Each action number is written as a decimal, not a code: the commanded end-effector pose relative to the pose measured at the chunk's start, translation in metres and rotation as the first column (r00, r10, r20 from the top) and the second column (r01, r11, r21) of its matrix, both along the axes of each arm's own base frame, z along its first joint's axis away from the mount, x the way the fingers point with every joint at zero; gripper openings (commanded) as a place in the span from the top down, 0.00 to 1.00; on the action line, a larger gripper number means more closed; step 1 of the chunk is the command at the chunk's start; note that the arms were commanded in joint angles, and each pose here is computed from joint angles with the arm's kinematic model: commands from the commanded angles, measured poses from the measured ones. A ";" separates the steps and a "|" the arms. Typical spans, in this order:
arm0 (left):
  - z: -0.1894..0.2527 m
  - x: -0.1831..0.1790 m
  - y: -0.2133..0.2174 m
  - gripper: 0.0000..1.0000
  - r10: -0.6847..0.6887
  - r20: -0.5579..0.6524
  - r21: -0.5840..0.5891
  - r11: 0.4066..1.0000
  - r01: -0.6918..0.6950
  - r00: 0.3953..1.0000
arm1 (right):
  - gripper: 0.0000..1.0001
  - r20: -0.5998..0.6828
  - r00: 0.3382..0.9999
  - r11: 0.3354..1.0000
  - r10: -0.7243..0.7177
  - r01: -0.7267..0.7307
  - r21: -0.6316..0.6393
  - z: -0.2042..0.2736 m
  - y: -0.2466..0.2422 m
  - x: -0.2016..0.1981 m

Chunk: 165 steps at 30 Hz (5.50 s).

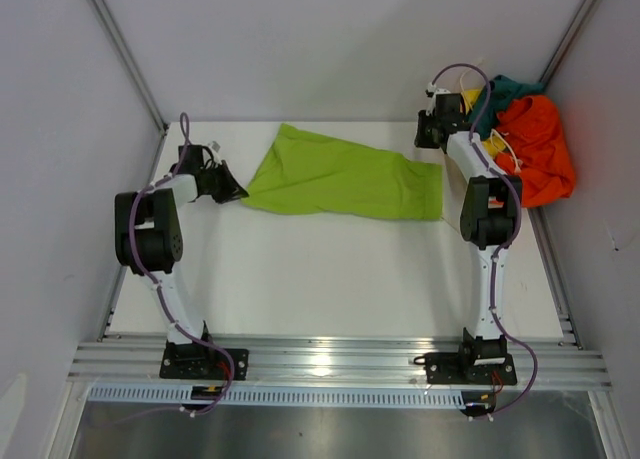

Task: Fold and stack the shorts
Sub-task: Fold the shorts

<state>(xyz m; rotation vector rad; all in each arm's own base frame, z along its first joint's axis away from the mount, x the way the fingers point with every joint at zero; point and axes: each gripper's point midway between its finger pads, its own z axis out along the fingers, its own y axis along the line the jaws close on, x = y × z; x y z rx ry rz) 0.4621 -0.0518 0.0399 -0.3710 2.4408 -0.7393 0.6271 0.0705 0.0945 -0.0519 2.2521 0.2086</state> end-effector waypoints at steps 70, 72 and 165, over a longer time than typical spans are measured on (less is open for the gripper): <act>0.183 -0.045 -0.142 0.16 -0.149 0.418 0.274 0.961 0.032 0.896 | 1.00 -0.461 0.885 0.952 0.058 0.091 0.294 -0.077 0.085 -0.268; 0.179 -0.048 -0.157 0.16 -0.186 0.414 0.280 0.958 0.070 0.891 | 1.00 -0.453 0.887 0.952 0.086 0.060 0.299 -0.069 0.097 -0.278; 0.130 -0.040 -0.192 0.17 -0.236 0.336 0.150 0.969 0.196 0.912 | 1.00 -0.539 0.842 0.929 0.003 0.196 0.312 -0.058 0.064 -0.318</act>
